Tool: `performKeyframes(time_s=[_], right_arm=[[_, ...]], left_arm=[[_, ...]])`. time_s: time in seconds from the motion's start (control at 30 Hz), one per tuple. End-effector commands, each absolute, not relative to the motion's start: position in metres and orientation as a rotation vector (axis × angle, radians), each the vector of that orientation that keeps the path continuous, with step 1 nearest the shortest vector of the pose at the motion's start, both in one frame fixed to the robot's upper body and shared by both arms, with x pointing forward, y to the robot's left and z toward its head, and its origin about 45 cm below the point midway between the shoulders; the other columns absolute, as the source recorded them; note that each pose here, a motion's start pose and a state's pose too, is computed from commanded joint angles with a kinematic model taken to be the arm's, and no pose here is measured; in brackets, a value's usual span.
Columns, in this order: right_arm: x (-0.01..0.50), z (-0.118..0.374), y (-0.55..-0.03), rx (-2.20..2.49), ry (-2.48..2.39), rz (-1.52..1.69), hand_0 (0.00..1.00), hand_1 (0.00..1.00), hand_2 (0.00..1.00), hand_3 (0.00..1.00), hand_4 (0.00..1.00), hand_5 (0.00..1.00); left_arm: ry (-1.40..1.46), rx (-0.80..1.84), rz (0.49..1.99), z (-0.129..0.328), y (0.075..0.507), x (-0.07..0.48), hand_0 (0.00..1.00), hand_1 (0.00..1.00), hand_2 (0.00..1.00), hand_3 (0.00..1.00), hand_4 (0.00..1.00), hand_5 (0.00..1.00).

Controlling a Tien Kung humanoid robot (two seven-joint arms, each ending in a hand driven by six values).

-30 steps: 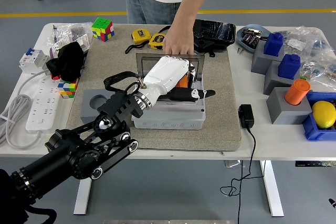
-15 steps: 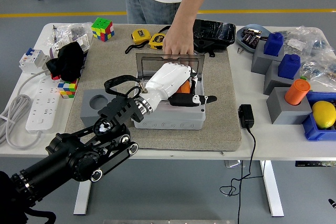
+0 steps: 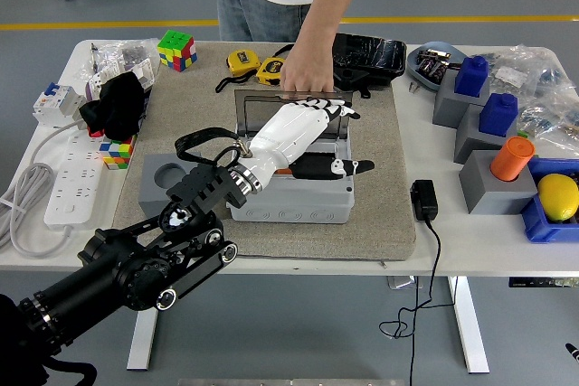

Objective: Fetch the battery,place it into the box,close the lid of the box

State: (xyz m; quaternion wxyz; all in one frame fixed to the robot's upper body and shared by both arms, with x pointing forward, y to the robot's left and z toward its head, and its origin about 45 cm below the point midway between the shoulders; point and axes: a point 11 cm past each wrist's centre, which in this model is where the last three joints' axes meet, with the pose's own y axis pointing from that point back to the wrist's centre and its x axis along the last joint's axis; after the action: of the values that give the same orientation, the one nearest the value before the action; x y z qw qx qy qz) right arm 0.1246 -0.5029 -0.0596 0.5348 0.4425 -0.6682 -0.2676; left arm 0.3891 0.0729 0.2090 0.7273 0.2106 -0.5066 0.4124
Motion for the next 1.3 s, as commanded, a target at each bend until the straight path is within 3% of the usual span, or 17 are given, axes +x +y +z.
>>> performKeyframes(time_s=[0.6,1.03,1.07,1.23,1.27,1.3], right_arm=[[0.123,-0.061,-0.502,1.052,-1.594,-0.646,0.795,0.738,0.739,0.794,0.998,0.962],[0.121,-0.061,-0.502,1.047,-1.599,-0.653,0.795,0.738,0.739,0.794,0.998,0.962],[0.12,-0.062,-0.502,1.046,-1.598,-0.653,0.795,0.738,0.739,0.793,0.998,0.962],[0.12,-0.061,-0.502,1.045,-1.601,-0.654,0.795,0.738,0.739,0.793,0.998,0.962],[0.12,-0.061,-0.502,1.045,-1.602,-0.653,0.793,0.738,0.739,0.793,0.998,0.961],[0.12,-0.061,-0.502,1.044,-1.602,-0.653,0.793,0.738,0.739,0.793,0.998,0.961]], left_arm=[[-1.189,0.346,0.97,0.254,0.062,0.383,0.998,0.998,0.966,0.892,0.998,0.998],[-1.173,0.49,1.015,0.245,0.103,0.419,0.998,0.998,0.913,0.859,0.998,0.998],[-1.171,0.503,1.019,0.244,0.107,0.421,0.922,0.853,0.807,0.793,0.998,0.998],[-1.121,0.613,0.986,0.236,0.123,0.421,0.922,0.853,0.807,0.793,0.998,0.998],[-1.103,0.649,0.967,0.232,0.126,0.42,0.791,0.766,0.735,0.737,0.998,0.998],[-1.087,0.684,0.947,0.228,0.129,0.418,0.791,0.766,0.735,0.737,0.998,0.998]])
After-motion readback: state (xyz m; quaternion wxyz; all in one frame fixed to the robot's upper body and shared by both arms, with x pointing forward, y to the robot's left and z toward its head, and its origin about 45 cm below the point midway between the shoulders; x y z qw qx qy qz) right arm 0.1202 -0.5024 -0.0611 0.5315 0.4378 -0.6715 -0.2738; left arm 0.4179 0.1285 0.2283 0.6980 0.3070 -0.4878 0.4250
